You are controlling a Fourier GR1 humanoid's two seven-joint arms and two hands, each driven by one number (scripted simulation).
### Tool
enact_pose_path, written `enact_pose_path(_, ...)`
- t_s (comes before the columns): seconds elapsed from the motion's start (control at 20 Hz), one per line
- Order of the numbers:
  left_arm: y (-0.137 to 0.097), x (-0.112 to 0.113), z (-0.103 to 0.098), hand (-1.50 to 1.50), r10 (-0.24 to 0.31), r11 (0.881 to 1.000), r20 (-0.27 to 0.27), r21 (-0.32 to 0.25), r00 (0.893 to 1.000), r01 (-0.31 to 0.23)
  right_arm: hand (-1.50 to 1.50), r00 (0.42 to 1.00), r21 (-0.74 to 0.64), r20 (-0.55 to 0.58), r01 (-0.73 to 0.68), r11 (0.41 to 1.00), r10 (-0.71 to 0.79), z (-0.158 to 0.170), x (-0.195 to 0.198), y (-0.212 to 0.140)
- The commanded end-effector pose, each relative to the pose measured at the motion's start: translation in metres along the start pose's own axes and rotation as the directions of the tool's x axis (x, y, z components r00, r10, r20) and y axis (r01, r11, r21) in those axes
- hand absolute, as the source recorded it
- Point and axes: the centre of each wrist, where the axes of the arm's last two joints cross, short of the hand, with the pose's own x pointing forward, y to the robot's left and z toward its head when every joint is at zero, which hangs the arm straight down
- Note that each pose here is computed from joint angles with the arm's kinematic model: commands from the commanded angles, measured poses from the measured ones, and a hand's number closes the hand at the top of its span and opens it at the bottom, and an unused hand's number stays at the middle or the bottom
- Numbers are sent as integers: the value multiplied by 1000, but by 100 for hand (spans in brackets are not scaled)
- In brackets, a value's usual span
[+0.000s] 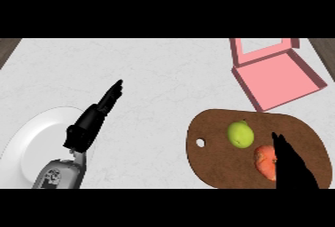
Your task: Pick the squash from the cutting board and place it in the cardboard box
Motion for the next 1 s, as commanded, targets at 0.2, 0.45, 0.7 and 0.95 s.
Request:
enact_pose_path(0.2,-3,8,8,0,2,1000,-5,6,1000,-2,-150,999,10,-16,-41,999,41,-21,-8,18)
enact_pose_path(0.45,-1,8,-9,0,12,1000,10,-11,1000,-12,-150,995,9,-60,-75,997,75,-26,3,8)
enact_pose_path(0.7,-27,9,1,0,-1,1000,5,1,1000,1,150,998,33,-38,-51,998,52,-36,-17,35)
enact_pose_path(0.95,-14,4,-12,0,5,1000,15,10,1000,-6,150,994,1,-8,-113,994,113,-38,-15,24)
